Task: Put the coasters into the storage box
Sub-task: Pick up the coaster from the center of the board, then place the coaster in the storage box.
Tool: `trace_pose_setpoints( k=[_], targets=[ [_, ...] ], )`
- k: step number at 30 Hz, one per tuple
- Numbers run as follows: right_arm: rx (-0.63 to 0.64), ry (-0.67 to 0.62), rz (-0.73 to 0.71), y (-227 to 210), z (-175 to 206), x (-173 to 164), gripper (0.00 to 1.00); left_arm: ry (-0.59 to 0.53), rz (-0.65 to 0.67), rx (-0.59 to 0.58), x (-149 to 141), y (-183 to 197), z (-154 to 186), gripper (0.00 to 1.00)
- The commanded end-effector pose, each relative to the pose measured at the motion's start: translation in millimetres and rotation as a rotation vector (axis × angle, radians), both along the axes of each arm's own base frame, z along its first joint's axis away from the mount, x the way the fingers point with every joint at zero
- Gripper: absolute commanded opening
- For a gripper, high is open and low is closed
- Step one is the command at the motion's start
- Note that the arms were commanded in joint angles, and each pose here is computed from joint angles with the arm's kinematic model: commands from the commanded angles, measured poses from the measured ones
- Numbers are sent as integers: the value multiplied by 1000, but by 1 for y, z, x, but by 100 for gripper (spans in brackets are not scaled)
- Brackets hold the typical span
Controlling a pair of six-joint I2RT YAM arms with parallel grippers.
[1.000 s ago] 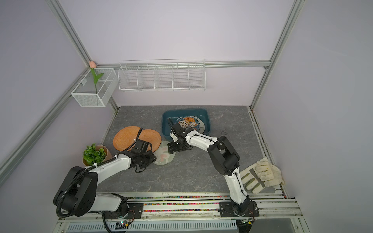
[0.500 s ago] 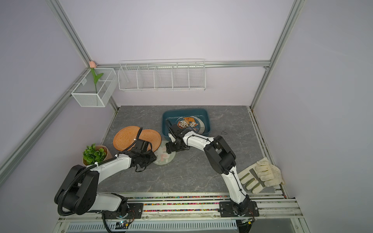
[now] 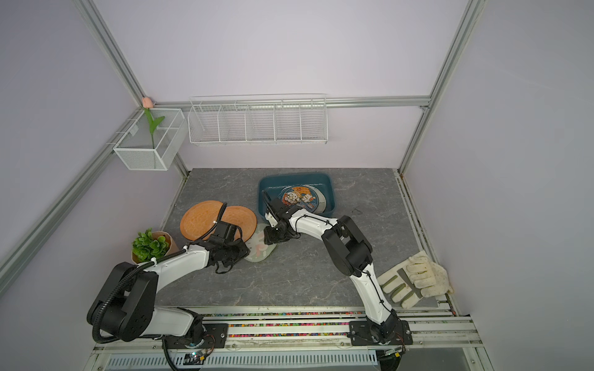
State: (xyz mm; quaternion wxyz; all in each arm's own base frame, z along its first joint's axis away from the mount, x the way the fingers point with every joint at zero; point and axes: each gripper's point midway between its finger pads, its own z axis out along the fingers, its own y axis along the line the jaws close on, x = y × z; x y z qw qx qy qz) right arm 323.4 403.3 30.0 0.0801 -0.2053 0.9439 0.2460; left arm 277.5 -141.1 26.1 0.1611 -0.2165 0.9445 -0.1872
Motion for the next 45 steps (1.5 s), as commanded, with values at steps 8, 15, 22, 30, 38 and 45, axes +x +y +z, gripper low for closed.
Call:
trace_pose_setpoints(
  k=[8, 15, 22, 30, 38, 45],
  targets=[
    [-29, 33, 24, -7, 0, -17, 7, 92, -4, 25, -21, 7, -15, 46],
    [-27, 21, 51, -25, 37, -32, 7, 77, 7, 21, -26, 10, -3, 60],
    [15, -3, 64, -43, 90, -39, 7, 66, 20, 10, -29, 11, 4, 68],
    [90, -81, 52, -51, 159, -18, 7, 57, 20, 2, -26, 10, 7, 73],
    [180, -162, -35, -51, 195, 38, 7, 47, 20, -4, -21, 7, 12, 76],
    [207, -218, -99, -43, 189, 93, 7, 39, 23, -3, -19, 7, 16, 77]
  ],
)
